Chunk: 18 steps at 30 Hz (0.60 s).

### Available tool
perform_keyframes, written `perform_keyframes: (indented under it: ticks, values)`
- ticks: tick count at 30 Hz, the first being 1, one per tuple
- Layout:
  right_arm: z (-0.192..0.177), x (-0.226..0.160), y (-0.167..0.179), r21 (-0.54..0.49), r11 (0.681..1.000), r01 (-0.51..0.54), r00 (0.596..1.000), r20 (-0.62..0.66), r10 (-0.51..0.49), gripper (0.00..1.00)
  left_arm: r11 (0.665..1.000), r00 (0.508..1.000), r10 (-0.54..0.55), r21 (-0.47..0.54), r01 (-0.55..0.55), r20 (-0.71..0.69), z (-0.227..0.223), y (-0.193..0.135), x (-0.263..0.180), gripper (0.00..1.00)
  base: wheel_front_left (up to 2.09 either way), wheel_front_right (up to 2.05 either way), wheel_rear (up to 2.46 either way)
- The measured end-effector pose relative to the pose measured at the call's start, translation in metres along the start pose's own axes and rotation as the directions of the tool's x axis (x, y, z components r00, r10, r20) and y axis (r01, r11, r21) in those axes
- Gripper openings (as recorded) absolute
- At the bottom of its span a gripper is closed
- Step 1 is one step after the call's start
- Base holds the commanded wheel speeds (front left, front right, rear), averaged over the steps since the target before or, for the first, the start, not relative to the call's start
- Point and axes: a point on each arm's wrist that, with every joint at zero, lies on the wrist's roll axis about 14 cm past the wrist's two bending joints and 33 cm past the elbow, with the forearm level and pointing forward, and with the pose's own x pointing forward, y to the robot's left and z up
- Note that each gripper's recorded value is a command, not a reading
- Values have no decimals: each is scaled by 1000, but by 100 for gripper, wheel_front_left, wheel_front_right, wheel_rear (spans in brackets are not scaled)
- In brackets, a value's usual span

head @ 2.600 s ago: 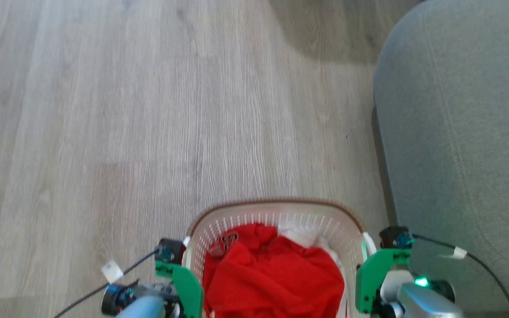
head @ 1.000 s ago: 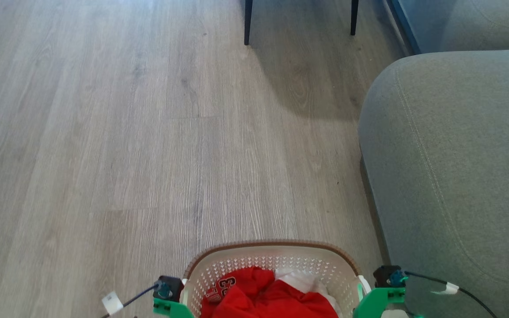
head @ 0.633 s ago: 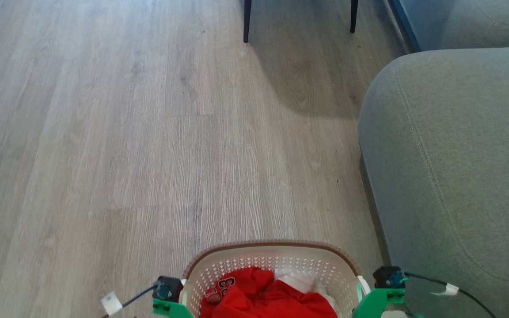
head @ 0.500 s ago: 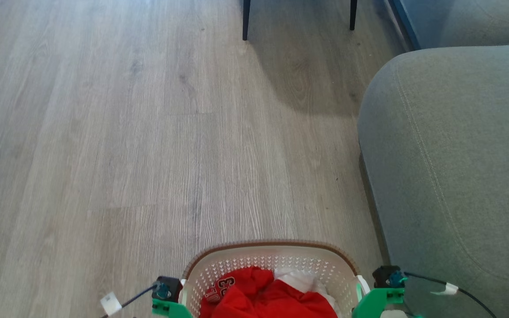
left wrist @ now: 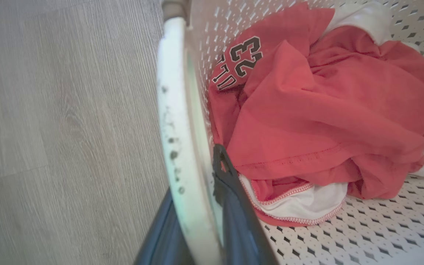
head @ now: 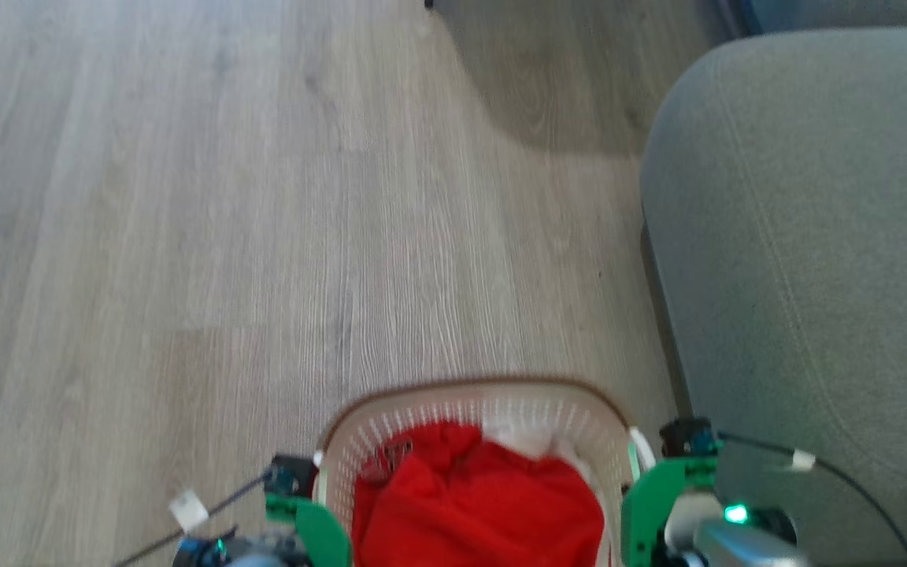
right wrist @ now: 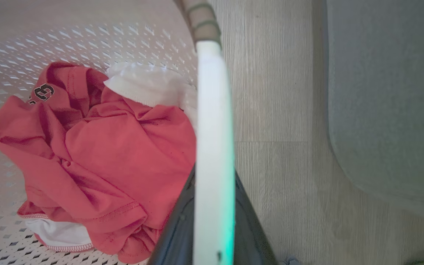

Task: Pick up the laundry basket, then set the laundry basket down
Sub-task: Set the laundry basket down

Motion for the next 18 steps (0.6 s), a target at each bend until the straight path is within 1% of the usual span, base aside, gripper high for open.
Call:
perform_keyframes:
  ticks: [5, 11, 18]
  values:
    - [28, 17, -6, -16, 1000, 2, 999, 34, -1, 0, 1000, 999, 4, 6, -4, 36, 27, 7, 16, 0, 0, 0, 0]
    - [47, 41, -15, -23, 1000, 7, 999, 35, -7, 0, 1000, 999, 2, -4, -2, 37, 45, 16, 37, 0, 0, 0, 0]
    - [78, 79, -27, -40, 999, 8, 998, 57, -5, 0, 1000, 998, 6, 6, -6, 60, 76, 31, 73, 0, 0, 0, 0]
